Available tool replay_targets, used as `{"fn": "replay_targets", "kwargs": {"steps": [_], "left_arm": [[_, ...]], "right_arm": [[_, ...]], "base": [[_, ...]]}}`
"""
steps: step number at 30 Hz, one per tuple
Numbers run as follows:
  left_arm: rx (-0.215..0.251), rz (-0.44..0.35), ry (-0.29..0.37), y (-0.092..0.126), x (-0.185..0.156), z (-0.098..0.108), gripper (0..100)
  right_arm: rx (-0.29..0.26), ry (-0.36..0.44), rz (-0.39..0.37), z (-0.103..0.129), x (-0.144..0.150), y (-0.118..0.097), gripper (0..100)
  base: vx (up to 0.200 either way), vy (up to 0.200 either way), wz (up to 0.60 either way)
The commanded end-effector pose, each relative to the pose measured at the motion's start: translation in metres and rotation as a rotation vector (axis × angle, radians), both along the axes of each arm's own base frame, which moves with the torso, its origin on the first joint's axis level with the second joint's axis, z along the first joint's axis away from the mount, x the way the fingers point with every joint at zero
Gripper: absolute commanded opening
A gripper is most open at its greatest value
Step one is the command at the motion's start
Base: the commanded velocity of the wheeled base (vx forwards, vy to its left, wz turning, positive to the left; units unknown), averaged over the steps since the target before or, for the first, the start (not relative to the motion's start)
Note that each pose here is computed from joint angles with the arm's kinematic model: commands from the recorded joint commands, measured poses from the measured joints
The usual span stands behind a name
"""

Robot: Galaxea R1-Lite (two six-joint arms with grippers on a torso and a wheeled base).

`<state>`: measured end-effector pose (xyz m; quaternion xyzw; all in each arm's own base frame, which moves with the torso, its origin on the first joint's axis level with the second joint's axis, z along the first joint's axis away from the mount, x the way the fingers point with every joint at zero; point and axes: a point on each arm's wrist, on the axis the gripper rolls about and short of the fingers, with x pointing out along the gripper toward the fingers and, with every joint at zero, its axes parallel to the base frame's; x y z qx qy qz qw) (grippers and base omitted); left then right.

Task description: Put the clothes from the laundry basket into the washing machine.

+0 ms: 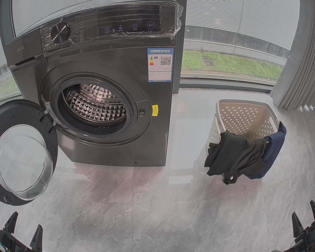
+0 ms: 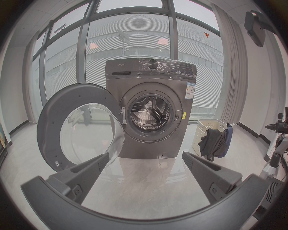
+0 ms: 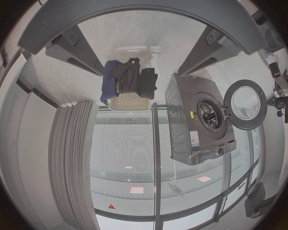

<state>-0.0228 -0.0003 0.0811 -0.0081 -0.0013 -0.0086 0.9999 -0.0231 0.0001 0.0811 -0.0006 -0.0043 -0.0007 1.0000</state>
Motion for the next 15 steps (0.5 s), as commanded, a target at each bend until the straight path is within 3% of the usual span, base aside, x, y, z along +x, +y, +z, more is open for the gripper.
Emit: {"fn": "replay_targets", "kwargs": {"steps": [1, 5, 15], "left_arm": [[-0.001, 0.000, 0.000, 0.0000, 0.0000, -0.0053, 100], [-0.001, 0.005, 0.000, 0.0001, 0.0000, -0.0053, 100], [-0.002, 0.003, 0.000, 0.0001, 0.0000, -0.0053, 100]], "right_arm": [[0.000, 0.004, 0.000, -0.0052, 0.0003, 0.0000, 100], [-0.002, 0.004, -0.002, -0.0052, 0.0003, 0.0001, 100], [-0.002, 0.004, 0.001, -0.0052, 0.0003, 0.0001, 100]], "base": [[0.000, 0.000, 0.00], [0.000, 0.000, 0.00], [0.000, -0.200, 0.00]]}}
